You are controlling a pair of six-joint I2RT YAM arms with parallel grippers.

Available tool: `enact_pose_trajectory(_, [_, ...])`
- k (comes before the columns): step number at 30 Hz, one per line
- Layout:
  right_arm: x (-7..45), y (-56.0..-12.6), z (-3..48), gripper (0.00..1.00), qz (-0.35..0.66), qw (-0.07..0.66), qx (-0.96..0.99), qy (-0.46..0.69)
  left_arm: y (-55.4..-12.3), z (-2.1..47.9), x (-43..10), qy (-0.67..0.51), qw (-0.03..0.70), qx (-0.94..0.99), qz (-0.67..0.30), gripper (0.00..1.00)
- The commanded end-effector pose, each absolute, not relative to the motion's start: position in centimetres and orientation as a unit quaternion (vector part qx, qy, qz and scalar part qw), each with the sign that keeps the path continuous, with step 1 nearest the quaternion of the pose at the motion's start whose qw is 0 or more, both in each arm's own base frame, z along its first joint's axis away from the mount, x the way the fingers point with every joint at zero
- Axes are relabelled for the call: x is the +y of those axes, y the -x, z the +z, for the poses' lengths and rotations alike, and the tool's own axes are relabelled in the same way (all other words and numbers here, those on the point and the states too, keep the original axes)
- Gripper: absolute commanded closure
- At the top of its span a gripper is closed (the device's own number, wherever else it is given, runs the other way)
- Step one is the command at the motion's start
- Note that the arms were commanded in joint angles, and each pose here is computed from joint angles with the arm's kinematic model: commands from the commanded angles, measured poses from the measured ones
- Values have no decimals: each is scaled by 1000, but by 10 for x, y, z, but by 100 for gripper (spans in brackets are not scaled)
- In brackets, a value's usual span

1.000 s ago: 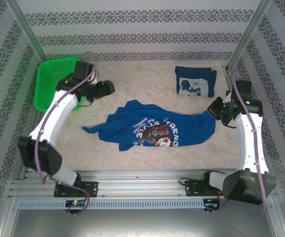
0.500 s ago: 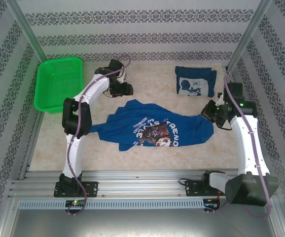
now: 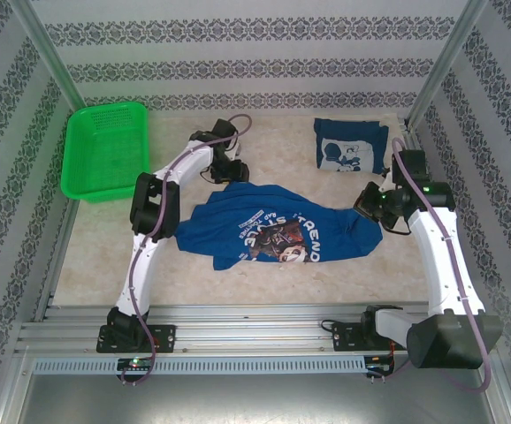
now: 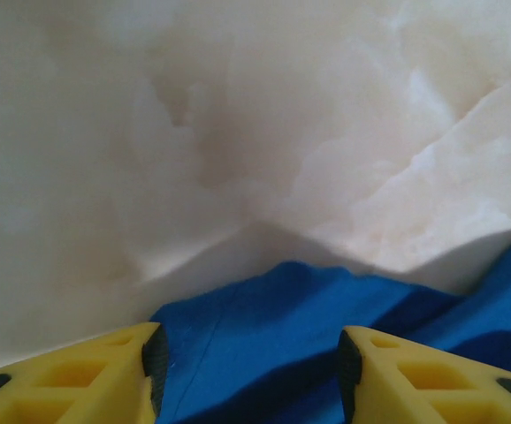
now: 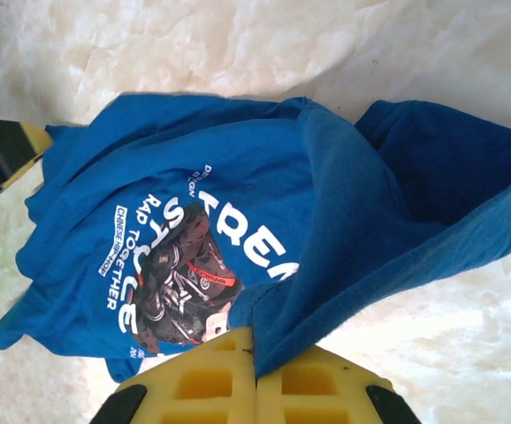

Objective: Fold and stack the t-shirts

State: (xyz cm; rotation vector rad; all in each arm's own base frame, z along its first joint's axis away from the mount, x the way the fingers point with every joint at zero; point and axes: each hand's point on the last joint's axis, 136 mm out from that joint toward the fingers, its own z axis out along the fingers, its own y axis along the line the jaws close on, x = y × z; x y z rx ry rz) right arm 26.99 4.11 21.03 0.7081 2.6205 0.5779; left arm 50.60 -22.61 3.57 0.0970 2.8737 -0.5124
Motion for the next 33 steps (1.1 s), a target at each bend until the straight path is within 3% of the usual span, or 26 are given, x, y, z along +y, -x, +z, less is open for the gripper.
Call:
enact_pose_trajectory(1, [42, -271, 214, 100, 202, 193, 927, -252, -516, 37, -237, -36, 129, 976, -174, 48])
enact_pose_trajectory(5, [41, -270, 215, 100, 196, 197, 927, -250, -509, 24, -235, -42, 115, 980, -159, 55])
enact_pose_trajectory(9, [43, -272, 215, 100, 202, 197, 926, -250, -519, 40, -233, -43, 134, 977, -160, 90])
enact_pose_trajectory(11, [43, -275, 215, 100, 203, 200, 925, -251, -529, 74, -235, -46, 172, 970, -164, 96])
enact_pose_trajectory(16, [43, -283, 218, 100, 205, 208, 924, -248, -531, 183, -221, -52, 287, 944, -156, 99])
enact_pose_trajectory(20, [44, -285, 217, 100, 206, 209, 924, -246, -500, 222, -204, -46, 344, 924, -163, 99])
enact_pose_trajectory(26, [46, -288, 213, 100, 208, 208, 923, -248, -408, 173, -202, -26, 320, 917, -235, 96])
enact_pose_trajectory(31, [48, -290, 210, 100, 205, 204, 925, -246, -325, 92, -203, 6, 211, 947, -243, 95])
enact_pose_trajectory(33, [49, -291, 210, 100, 204, 204, 926, -244, -301, 77, -201, 24, 183, 950, -252, 89])
